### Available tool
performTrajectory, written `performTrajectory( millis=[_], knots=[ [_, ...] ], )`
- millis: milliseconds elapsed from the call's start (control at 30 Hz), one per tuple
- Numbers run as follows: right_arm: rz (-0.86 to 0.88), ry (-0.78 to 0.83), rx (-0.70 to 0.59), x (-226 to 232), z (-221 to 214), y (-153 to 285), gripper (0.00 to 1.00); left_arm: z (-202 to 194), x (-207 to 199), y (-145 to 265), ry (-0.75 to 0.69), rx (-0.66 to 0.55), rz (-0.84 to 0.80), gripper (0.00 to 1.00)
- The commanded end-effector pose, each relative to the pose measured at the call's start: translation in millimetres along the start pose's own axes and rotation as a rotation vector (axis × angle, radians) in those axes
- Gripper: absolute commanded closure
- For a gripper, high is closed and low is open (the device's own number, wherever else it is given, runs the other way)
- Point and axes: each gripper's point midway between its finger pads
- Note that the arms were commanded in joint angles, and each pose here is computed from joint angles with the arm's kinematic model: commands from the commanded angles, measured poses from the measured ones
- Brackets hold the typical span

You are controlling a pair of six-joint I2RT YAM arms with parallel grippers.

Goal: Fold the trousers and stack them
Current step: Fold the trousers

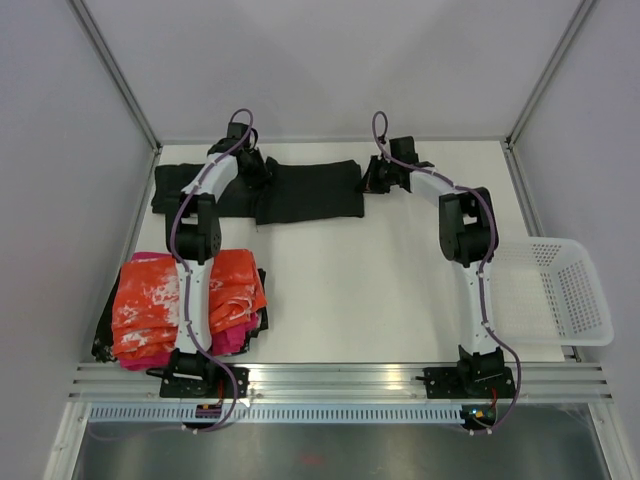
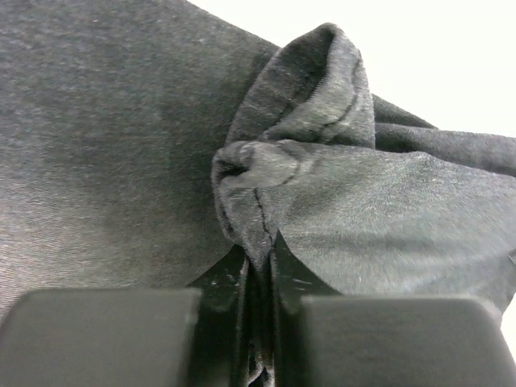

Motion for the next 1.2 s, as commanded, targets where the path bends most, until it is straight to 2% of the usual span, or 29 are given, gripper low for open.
performTrajectory(
  millis=[0, 67, 100, 200, 467, 633, 767, 833, 1033, 1167],
  knots=[
    [-0.161, -0.066, -0.126, -74, 51, 58, 1.0, 13, -20, 17, 0.028, -0.049, -0.035, 0.84],
    [-0.236, -0.043, -0.158, -99, 65, 82, 1.0, 8, -30, 19, 0.017, -0.037, -0.045, 0.7],
    [-0.254, -0.035, -0.167, -104, 69, 90, 1.0, 7, -33, 21, 0.007, -0.038, -0.046, 0.45],
    [-0.3, -0.038, -0.215, -123, 82, 117, 1.0, 11, -43, 35, 0.005, -0.052, -0.059, 0.24],
    [-0.345, -0.023, -0.194, -135, 79, 137, 1.0, 47, -53, 91, -0.05, -0.173, -0.052, 0.14],
    [-0.404, 0.021, -0.119, -150, 70, 140, 1.0, 53, -13, 111, -0.076, -0.196, 0.083, 0.11],
    [-0.402, 0.029, -0.105, -151, 73, 140, 1.0, 36, 44, 96, -0.011, -0.12, 0.154, 0.12],
    [-0.387, 0.023, -0.105, -149, 74, 139, 1.0, 41, 72, 97, 0.031, -0.121, 0.166, 0.12],
    [-0.374, 0.007, -0.106, -147, 76, 136, 1.0, 40, 90, 81, 0.005, -0.11, 0.127, 0.14],
    [-0.376, 0.007, -0.1, -146, 75, 136, 1.0, 32, 107, 63, 0.012, -0.084, 0.179, 0.15]
  ],
)
Point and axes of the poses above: each gripper's point midway between its finger pads, its own y axis back along the fingers, its own x axis along the line the jaws close on, z = x × y, and after that the axes turned 3 degrees about -y, right-handed
